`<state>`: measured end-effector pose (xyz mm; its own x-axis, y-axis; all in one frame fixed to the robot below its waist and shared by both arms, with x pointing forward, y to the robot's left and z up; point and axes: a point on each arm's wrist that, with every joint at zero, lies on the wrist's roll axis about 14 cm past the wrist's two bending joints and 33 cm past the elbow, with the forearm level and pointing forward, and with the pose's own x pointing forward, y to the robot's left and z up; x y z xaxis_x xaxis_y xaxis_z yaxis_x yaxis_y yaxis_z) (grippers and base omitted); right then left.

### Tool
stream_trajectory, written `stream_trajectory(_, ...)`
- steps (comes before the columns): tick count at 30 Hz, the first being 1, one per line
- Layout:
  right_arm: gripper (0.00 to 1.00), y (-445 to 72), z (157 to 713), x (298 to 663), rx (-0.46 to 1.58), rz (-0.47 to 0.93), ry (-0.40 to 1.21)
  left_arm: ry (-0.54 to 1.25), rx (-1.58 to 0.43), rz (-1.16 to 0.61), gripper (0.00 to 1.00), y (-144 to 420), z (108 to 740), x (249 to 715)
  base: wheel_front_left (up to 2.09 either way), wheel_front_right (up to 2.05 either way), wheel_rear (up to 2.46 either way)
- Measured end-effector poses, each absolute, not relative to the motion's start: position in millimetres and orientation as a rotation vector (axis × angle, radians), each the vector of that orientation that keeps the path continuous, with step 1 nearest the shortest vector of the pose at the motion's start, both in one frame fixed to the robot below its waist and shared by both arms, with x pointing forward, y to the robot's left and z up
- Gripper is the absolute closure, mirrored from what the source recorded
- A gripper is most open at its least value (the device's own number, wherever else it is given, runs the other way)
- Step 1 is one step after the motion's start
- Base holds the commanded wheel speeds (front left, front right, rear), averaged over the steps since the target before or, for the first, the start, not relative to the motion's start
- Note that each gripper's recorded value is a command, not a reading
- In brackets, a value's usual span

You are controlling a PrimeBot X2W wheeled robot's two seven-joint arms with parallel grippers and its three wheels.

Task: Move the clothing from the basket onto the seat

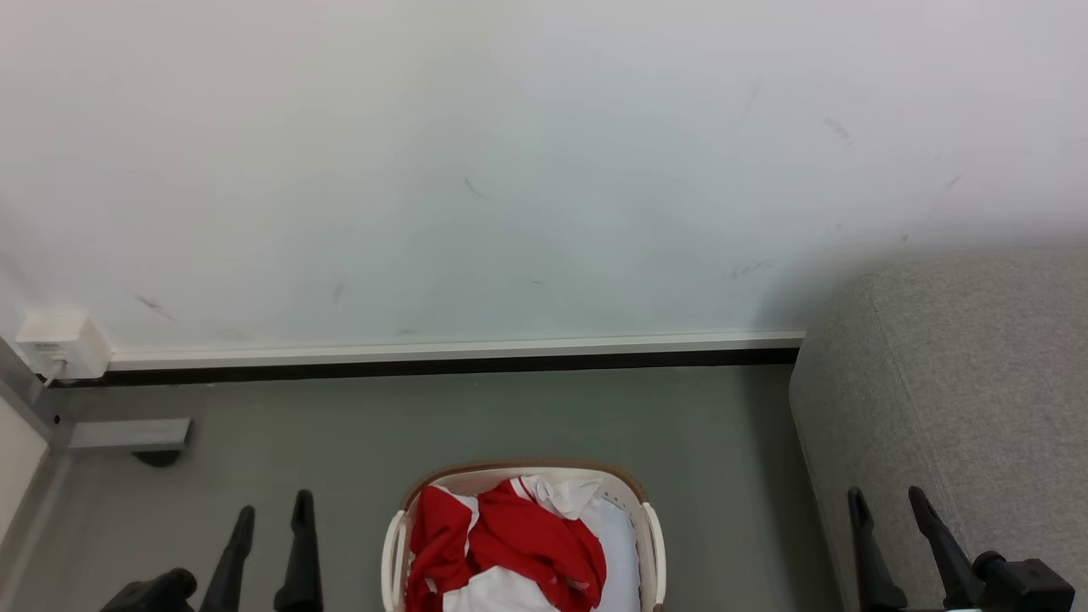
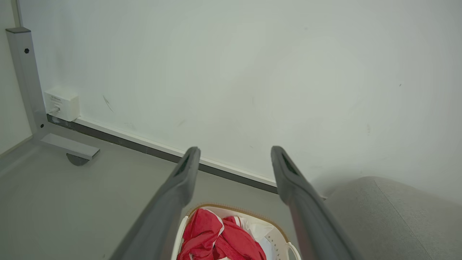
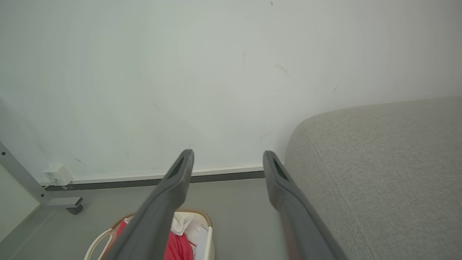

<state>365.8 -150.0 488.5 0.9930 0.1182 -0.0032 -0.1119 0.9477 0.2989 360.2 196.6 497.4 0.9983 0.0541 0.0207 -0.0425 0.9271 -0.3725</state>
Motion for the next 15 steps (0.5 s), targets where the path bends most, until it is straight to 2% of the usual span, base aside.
stream_trajectory(15, 0.00, -147.9, 484.9, 365.0, 0.214, 0.133, 0.016, -0.011, -0.250, 0.048, 0.00, 197.9, 488.1, 353.9, 0.00, 0.00, 0.00)
